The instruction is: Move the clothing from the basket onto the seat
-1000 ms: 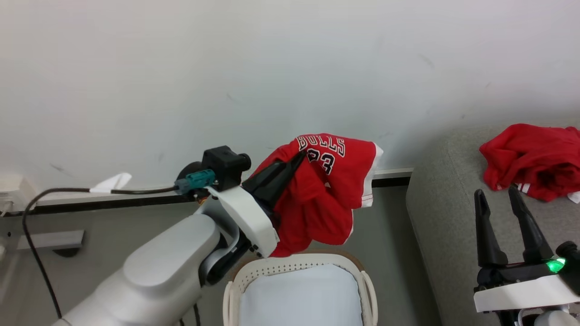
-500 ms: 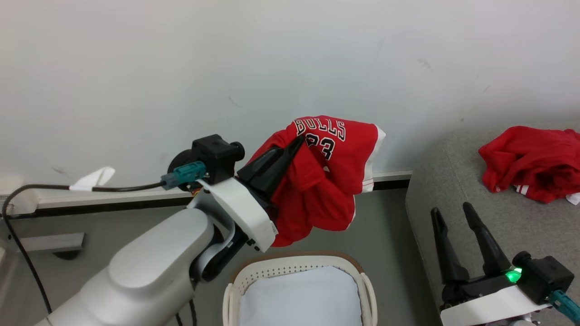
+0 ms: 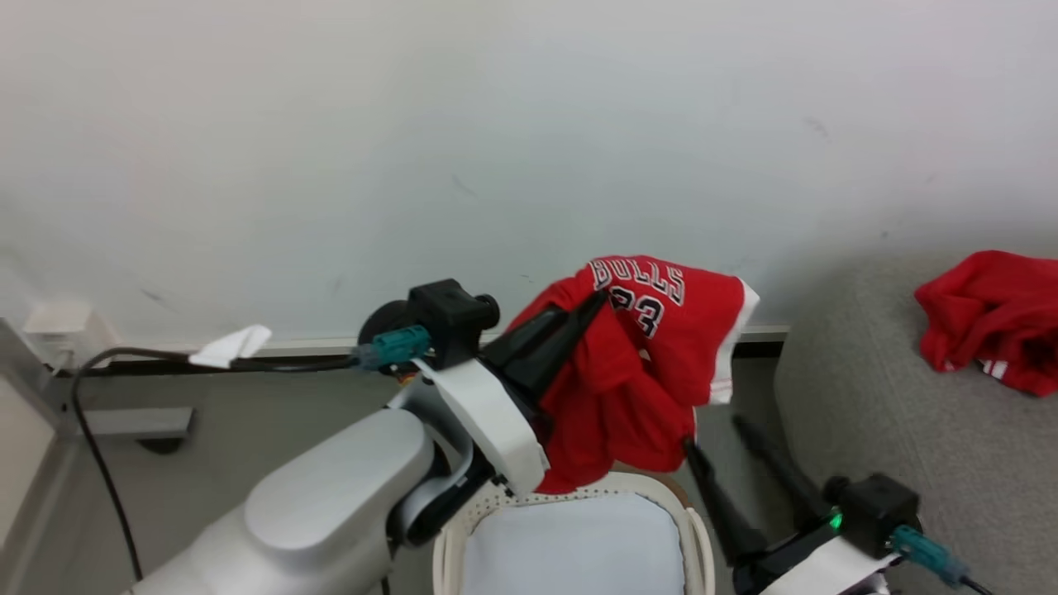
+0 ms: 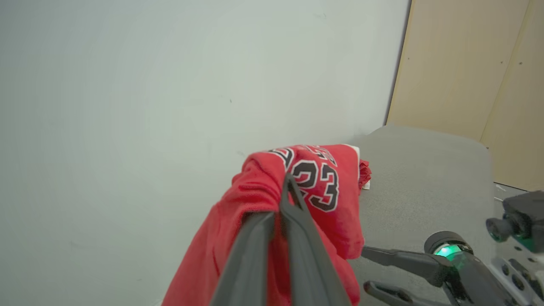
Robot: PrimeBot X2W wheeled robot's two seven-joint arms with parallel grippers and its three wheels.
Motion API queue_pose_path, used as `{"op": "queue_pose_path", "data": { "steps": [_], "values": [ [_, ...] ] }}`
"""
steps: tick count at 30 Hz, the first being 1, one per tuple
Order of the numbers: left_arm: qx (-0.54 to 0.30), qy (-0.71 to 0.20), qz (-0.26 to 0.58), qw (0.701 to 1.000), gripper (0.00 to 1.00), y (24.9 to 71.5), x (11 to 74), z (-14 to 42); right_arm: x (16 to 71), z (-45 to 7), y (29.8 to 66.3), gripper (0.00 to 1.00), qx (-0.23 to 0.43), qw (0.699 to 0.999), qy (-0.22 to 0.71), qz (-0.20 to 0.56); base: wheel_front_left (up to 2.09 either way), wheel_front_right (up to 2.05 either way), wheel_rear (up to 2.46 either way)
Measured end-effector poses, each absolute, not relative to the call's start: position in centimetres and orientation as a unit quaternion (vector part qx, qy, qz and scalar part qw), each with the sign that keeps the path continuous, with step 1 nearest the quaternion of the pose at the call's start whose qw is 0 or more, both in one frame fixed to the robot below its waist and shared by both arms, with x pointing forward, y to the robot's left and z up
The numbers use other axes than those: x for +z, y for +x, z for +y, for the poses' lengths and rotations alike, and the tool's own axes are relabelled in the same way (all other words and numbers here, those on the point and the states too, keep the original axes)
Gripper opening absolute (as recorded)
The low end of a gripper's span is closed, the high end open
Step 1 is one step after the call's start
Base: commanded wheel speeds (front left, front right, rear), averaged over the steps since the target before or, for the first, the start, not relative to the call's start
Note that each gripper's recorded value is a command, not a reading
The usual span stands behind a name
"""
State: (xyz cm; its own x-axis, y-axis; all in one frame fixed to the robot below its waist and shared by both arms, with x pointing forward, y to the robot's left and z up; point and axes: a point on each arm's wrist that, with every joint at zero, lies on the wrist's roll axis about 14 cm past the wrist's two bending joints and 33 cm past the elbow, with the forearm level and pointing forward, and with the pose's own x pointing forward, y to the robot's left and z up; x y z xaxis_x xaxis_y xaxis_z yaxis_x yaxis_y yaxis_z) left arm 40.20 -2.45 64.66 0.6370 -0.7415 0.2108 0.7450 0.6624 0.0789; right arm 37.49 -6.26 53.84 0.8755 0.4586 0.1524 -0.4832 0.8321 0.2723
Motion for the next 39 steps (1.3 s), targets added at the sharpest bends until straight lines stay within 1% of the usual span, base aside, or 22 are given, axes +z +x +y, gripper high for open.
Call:
{"op": "queue_pose_path", "data": {
  "steps": [9, 14, 17, 18, 19, 20, 21, 29, 39],
  "values": [
    [-0.417, -0.009, -0.103, 0.903, 0.00, 37.9, 64.1, -2.4, 51.6, -0.6, 37.4, 1.00, 0.336, 0.931, 0.141, 0.027, 0.00, 0.00, 0.00],
    [-0.419, -0.010, -0.101, 0.903, 0.00, 36.8, 64.2, -2.2, 50.7, 2.2, 37.2, 1.00, 0.371, 0.917, 0.138, 0.059, 0.00, 0.00, 0.00],
    [-0.410, -0.009, -0.099, 0.907, 0.00, 36.6, 64.2, -1.7, 50.8, 3.6, 37.4, 1.00, 0.386, 0.910, 0.139, 0.065, 0.00, 0.00, 0.00],
    [-0.406, -0.009, -0.098, 0.908, 0.00, 36.6, 64.1, -1.4, 51.1, 4.1, 37.4, 0.78, 0.390, 0.908, 0.141, 0.063, 0.00, 0.00, 0.00],
    [-0.402, -0.008, -0.098, 0.910, 0.00, 36.6, 64.1, -1.1, 51.5, 4.5, 37.5, 0.45, 0.394, 0.906, 0.144, 0.060, 0.00, 0.00, 0.00],
    [-0.399, -0.008, -0.098, 0.912, 0.00, 36.6, 64.1, -0.9, 51.7, 4.9, 37.5, 0.17, 0.397, 0.904, 0.146, 0.059, 0.00, 0.00, 0.00],
    [-0.395, -0.007, -0.097, 0.913, 0.00, 36.7, 64.0, -0.6, 51.7, 5.1, 37.4, 0.00, 0.400, 0.903, 0.147, 0.059, 0.00, 0.00, 0.00],
    [-0.366, -0.007, -0.087, 0.926, 0.00, 37.5, 63.3, 1.3, 52.2, 5.2, 37.7, 0.00, 0.403, 0.901, 0.154, 0.053, 0.00, 0.00, 0.00],
    [-0.354, -0.014, -0.072, 0.932, 0.00, 38.2, 62.1, 2.1, 53.8, 2.8, 39.0, 0.00, 0.369, 0.913, 0.175, 0.016, 0.00, 0.00, 0.00]
  ]
}}
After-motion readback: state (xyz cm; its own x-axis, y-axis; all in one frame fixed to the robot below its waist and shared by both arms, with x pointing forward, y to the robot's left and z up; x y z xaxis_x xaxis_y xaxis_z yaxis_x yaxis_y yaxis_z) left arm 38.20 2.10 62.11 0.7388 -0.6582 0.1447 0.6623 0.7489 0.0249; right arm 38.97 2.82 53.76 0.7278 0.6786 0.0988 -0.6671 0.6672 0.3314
